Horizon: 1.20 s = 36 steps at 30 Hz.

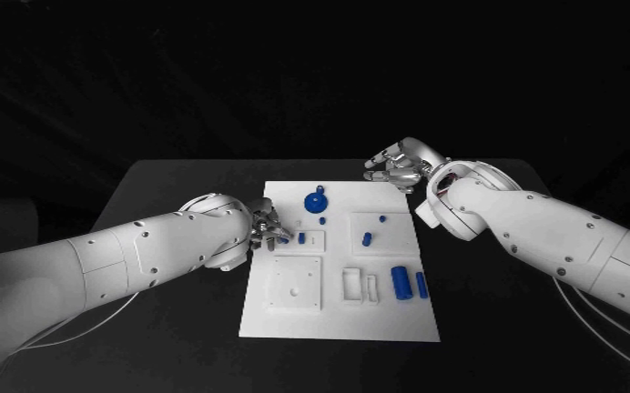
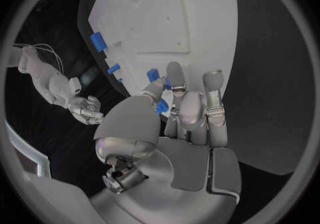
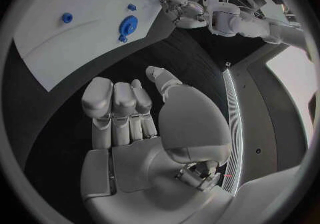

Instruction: Assemble the parts on the task board

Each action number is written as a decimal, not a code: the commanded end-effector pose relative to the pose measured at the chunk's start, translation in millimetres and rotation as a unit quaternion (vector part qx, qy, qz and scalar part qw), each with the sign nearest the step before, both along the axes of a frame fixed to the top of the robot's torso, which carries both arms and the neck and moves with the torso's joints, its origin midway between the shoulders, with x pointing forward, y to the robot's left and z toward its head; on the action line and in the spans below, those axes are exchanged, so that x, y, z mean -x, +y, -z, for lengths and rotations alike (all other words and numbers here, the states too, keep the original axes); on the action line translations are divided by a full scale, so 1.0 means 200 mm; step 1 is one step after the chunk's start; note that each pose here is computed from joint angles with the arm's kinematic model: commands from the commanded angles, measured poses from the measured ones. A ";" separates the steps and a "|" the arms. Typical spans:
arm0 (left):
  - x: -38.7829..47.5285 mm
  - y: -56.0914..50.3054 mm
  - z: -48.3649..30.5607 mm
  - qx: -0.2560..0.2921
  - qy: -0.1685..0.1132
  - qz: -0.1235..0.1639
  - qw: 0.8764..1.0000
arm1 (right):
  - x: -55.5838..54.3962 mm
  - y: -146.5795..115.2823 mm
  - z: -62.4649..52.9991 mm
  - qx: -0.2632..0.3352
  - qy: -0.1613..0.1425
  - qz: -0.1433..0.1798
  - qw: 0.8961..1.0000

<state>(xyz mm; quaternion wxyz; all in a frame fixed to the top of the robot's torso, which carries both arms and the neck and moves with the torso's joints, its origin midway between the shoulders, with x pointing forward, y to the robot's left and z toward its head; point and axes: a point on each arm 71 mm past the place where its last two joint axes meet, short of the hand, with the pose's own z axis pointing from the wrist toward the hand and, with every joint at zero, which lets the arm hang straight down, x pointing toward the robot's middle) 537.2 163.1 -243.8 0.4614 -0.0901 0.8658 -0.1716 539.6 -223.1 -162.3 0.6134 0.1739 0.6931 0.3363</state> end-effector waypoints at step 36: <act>0.006 0.00 0.064 -0.018 0.068 -0.001 0.998 | 0.00 0.00 0.00 0.001 0.005 -0.008 1.000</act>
